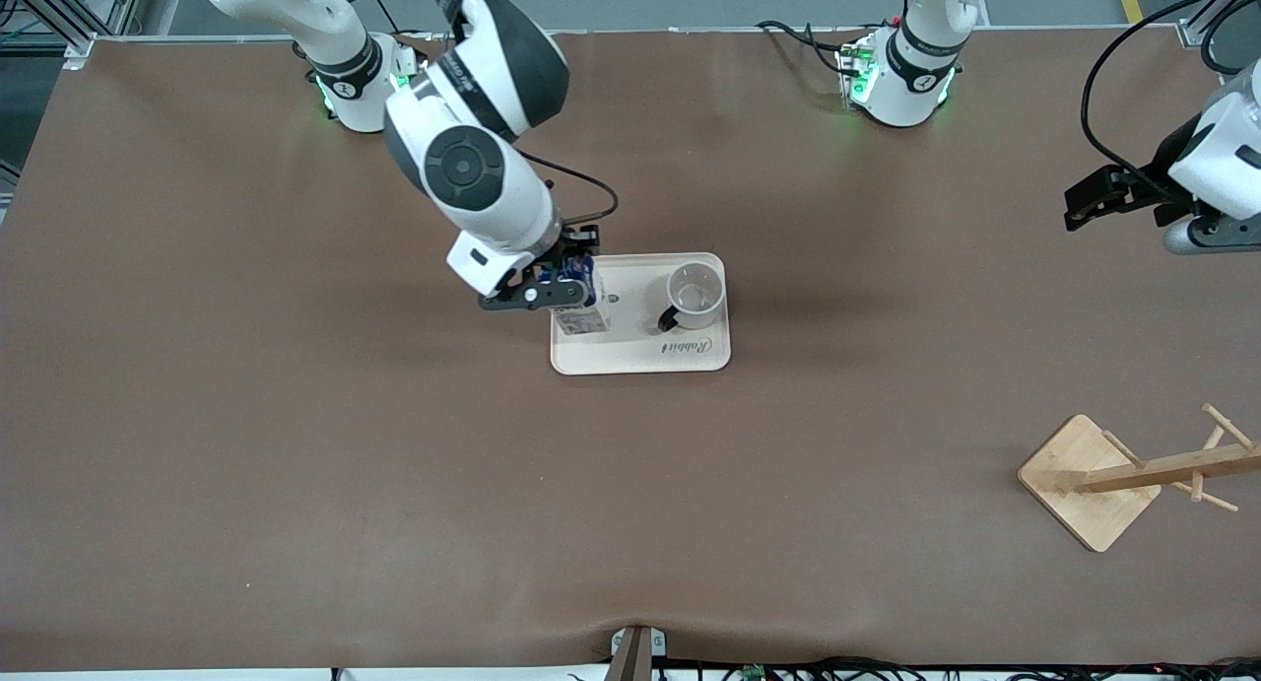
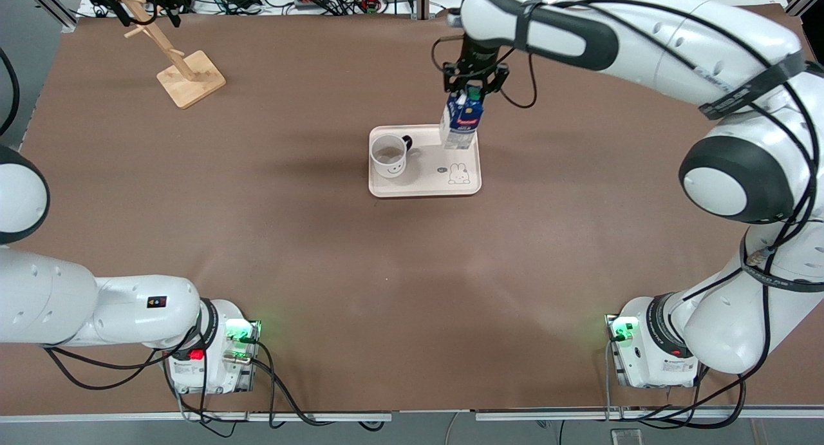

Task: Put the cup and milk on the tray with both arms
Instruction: 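Carry the blue milk carton toward the tray with the right gripper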

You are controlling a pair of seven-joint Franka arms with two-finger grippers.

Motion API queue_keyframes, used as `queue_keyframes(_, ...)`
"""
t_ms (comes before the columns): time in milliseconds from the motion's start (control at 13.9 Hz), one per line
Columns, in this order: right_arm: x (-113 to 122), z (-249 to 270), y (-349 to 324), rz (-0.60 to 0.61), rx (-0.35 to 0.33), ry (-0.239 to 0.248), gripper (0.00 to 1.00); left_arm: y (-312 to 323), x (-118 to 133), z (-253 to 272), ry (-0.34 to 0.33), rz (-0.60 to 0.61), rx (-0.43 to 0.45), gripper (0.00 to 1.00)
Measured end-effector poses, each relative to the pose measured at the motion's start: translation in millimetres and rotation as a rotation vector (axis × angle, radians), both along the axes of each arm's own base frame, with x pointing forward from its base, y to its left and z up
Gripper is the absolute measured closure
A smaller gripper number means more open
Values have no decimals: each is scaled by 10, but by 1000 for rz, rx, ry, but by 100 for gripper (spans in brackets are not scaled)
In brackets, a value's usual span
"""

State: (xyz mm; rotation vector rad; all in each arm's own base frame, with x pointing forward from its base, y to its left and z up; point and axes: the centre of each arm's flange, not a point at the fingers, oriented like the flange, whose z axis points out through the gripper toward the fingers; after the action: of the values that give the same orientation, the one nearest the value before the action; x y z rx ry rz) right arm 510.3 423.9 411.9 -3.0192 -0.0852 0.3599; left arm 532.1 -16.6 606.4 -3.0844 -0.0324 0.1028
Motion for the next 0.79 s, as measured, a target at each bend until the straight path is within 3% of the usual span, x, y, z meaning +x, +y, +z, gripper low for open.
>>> queue_keyframes(430,-132,-689,302,58,-81,16,49,-28,-127,214,-41,-11,1,0)
queue_keyframes(789,-140,-662,348,48,-88,6,49,-27,-191,246,-32,-19,2,0)
